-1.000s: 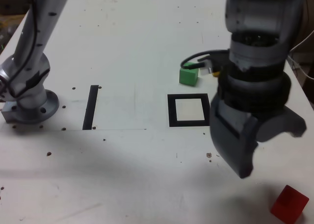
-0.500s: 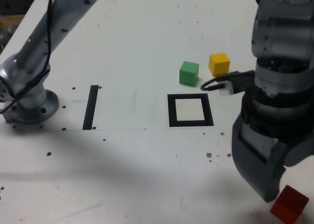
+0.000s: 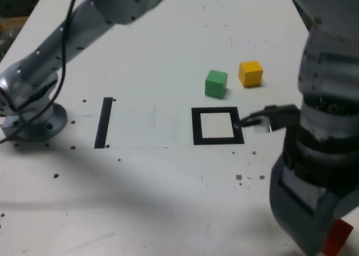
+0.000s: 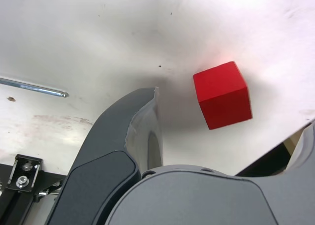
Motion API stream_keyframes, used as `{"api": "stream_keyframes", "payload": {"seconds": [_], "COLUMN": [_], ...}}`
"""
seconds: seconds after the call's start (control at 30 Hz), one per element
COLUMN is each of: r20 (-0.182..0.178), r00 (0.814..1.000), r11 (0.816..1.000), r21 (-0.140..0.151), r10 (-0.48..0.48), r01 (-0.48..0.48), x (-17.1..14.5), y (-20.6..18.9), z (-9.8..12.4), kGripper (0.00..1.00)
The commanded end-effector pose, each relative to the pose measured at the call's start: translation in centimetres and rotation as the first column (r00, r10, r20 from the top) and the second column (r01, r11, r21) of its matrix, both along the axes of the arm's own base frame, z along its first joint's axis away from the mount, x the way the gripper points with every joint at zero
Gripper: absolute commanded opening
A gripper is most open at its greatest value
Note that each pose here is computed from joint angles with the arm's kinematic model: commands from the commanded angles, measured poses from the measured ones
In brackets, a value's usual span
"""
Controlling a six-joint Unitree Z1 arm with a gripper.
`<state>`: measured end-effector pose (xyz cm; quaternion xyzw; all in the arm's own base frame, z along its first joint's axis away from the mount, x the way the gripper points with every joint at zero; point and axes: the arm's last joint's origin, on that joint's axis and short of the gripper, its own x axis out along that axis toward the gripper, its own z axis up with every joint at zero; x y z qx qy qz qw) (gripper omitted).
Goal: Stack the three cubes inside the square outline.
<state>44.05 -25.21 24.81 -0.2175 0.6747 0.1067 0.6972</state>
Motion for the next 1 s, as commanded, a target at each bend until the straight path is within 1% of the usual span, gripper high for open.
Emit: {"api": "stream_keyframes", "payload": {"seconds": [0.0,0.2,0.4,0.63,0.97], "r20": [0.0,0.002,0.005,0.001,-0.02], "r00": [1.0,1.0,1.0,0.999,0.999], "r11": [1.0,1.0,1.0,0.999,0.999], "r21": [-0.003,-0.006,-0.009,-0.012,-0.003], "r10": [0.001,0.003,0.013,0.036,0.05], "r01": [-0.001,-0.003,-0.013,-0.036,-0.05], "x": [0.4,1.1,1.6,2.0,2.1], "y": [-0.3,-0.7,-0.5,-0.2,-0.2], "z": [-0.7,-2.1,-2.5,-2.9,-3.9], "kGripper": [0.97,0.97,0.94,0.87,0.76]}}
